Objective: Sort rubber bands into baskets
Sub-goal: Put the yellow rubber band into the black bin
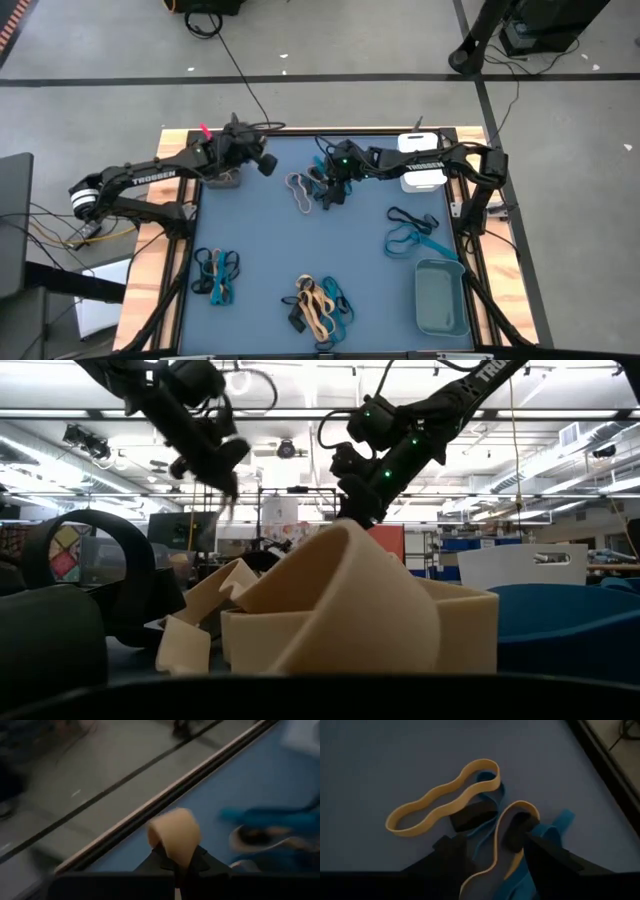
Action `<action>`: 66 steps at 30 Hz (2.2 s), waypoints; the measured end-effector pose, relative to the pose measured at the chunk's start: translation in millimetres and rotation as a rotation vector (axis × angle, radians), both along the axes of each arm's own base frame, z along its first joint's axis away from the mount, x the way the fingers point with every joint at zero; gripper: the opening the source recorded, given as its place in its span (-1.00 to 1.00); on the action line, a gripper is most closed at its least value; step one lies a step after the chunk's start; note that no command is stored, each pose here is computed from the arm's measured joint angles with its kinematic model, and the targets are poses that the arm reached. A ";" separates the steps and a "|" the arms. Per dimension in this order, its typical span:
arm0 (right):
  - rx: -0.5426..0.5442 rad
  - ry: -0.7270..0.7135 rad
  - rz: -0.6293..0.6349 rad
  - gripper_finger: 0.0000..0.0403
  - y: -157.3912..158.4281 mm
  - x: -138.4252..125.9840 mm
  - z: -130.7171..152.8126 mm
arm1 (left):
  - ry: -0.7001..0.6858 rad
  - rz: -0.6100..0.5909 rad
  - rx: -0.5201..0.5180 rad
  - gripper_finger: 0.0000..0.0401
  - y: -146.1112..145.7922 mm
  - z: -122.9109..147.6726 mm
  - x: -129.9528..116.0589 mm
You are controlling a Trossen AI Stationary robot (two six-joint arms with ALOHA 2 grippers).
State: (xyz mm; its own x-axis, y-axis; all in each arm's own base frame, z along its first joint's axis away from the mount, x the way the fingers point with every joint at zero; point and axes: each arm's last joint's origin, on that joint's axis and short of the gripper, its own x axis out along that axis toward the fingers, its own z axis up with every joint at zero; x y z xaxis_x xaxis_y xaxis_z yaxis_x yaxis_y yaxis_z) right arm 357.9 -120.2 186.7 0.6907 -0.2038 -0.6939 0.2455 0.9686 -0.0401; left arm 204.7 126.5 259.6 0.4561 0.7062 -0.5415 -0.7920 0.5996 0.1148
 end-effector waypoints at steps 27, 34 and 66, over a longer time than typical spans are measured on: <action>0.101 -0.111 0.041 -0.20 16.1 7.5 0.3 | 0.369 0.491 -0.118 -0.81 7.4 -21.3 -60.6; 0.076 -0.183 0.146 -0.22 45.4 11.6 -7.4 | 0.355 0.522 -0.128 -0.33 9.3 -21.6 -63.2; -0.016 0.094 0.299 -0.22 65.0 67.6 -74.9 | 0.319 0.337 -0.124 0.12 18.3 -38.7 -25.2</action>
